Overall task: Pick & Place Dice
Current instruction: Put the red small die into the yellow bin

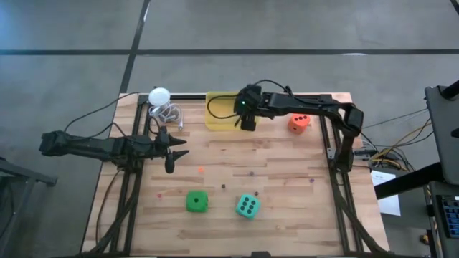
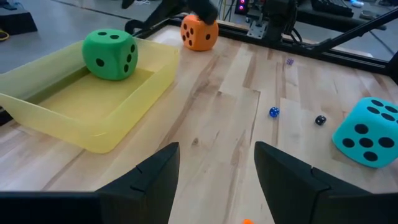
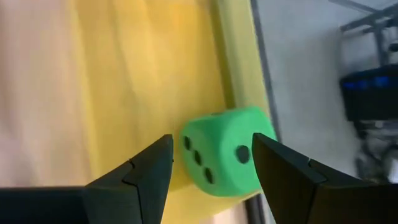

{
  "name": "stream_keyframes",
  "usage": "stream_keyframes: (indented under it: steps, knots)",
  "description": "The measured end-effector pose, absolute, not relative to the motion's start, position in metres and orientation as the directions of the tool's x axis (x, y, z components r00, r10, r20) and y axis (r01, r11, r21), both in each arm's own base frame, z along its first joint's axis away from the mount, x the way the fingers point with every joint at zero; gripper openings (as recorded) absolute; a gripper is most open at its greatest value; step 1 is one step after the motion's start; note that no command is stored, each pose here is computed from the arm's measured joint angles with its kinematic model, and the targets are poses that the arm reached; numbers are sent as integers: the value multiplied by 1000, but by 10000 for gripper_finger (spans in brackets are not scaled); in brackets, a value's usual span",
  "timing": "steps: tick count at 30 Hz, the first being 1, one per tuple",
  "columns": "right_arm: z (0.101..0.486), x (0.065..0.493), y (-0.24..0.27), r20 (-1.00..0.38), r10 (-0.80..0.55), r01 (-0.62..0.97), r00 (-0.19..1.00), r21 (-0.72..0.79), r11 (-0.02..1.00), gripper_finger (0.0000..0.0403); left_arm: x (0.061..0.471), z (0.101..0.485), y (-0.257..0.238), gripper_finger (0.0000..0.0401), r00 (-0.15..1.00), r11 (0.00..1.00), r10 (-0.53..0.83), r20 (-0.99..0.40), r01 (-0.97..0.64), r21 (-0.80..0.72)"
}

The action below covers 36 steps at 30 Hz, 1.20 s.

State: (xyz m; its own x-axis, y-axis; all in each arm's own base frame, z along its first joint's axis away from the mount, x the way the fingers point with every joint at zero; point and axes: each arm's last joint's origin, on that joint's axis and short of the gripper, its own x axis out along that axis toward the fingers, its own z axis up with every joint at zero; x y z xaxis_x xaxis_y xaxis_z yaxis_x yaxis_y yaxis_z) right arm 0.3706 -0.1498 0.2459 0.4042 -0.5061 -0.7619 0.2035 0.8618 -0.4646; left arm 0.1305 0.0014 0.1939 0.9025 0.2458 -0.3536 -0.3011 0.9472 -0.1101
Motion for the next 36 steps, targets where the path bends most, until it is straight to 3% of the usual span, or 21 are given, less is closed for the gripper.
stream_keyframes:
  steps: [5, 11, 16, 36]
  knots:
    - [259, 369, -137, -767, -426, 192, 480, -382, 904, 215, 130, 193, 3, 212, 886, 932, 302, -353, -351, -85]
    - [264, 366, -130, -772, -414, 176, 482, -378, 909, 215, 125, 187, 7, 212, 817, 891, 413, -403, -454, -7]
    - [264, 366, -129, -771, -413, 177, 485, -376, 909, 215, 124, 180, 7, 212, 780, 872, 422, -461, -489, -29]
    - [264, 366, -127, -775, -412, 201, 480, -360, 911, 215, 125, 179, 8, 212, 756, 835, 467, -459, -548, -52]
